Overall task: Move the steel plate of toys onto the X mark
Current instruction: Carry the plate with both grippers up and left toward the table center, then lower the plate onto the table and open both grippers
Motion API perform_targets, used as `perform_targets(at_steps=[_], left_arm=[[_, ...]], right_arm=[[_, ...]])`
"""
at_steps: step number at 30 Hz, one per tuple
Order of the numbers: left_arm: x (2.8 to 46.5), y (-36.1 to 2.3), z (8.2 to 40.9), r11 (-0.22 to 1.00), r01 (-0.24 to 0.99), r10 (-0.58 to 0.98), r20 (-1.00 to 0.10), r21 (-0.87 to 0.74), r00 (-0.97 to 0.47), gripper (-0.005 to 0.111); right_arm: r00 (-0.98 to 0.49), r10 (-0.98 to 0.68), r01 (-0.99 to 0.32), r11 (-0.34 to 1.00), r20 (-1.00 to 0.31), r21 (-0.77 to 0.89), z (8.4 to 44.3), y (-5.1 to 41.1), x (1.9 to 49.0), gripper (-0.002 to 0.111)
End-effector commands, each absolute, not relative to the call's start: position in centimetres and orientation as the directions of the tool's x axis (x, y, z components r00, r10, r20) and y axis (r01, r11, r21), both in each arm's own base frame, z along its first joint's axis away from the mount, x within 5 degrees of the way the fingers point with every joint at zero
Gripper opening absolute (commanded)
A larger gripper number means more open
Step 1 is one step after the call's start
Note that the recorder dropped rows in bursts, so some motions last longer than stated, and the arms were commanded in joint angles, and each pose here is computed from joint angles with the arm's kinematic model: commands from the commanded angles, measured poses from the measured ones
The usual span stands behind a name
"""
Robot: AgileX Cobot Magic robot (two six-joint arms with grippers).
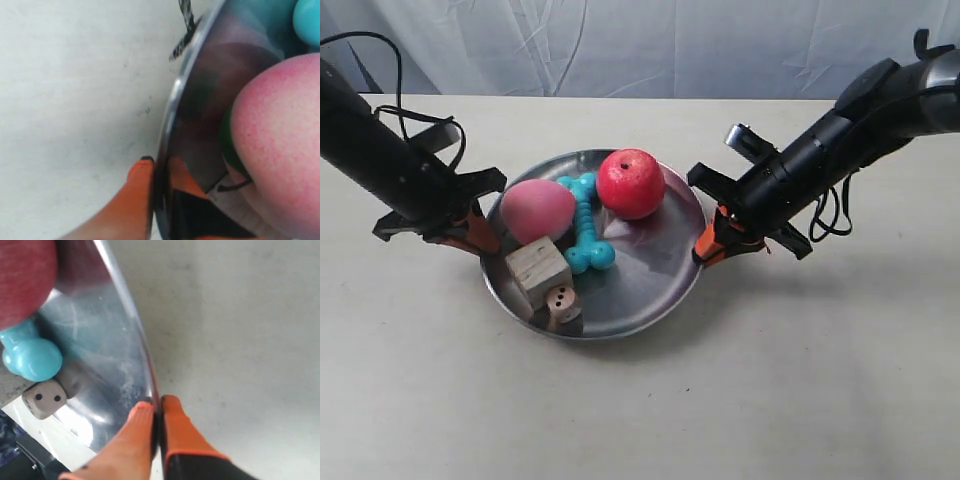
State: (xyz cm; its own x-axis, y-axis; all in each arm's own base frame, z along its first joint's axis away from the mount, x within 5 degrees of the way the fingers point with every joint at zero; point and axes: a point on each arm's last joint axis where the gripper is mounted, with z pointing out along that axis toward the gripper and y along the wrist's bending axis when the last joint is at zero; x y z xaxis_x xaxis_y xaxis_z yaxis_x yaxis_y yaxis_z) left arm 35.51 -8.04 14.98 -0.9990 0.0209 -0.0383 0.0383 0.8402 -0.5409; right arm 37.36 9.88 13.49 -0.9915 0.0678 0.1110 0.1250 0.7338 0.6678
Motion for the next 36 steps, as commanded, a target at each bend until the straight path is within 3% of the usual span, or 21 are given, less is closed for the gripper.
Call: perform_targets(at_steps=[1,7,21,25,29,34,36], left_arm=[[37.2,-8.1,17.2,0.778,-0.001,-0.078,-0.094,-0.628,-0.992,0.0],[38.2,-6.7,16.1,0.871,0.001,-0.073,-0.132,-0.491,-0.989,0.0],[38.3,-6.6,11.5,0.879,-0.044,-0.06,-0.018,-0.475,-0.998,0.0],[38.4,-6.9,11.3,0.864,0.007,-0.021,-0.05,-0.504,-0.999,0.001],[38.7,-6.9,11.3,0.866,0.009,-0.031,-0.071,-0.501,-0.997,0.011],[38.7,-6.9,11.3,0.865,0.017,-0.027,-0.08,-0.501,-0.996,0.037],[38.7,-6.9,11.4,0.865,0.016,-0.029,-0.081,-0.502,-0.996,0.041]], right_arm=[[-0.991,0.089,0.135,0.589,0.102,0.797,15.7,13.8,39.5,-0.001],[-0.99,0.068,0.138,0.572,0.121,0.808,15.3,15.9,41.5,-0.001],[-0.979,0.056,0.189,0.622,0.198,0.76,11.2,16.7,42.0,-0.001],[-0.978,0.066,0.194,0.639,0.198,0.745,10.7,16.6,42.1,-0.001],[-0.98,0.094,0.194,0.644,0.175,0.74,10.6,16.5,42.4,-0.001],[-0.981,0.108,0.194,0.647,0.163,0.737,10.5,16.5,42.5,-0.001],[-0.981,0.11,0.194,0.648,0.161,0.737,10.5,16.5,42.6,-0.001]])
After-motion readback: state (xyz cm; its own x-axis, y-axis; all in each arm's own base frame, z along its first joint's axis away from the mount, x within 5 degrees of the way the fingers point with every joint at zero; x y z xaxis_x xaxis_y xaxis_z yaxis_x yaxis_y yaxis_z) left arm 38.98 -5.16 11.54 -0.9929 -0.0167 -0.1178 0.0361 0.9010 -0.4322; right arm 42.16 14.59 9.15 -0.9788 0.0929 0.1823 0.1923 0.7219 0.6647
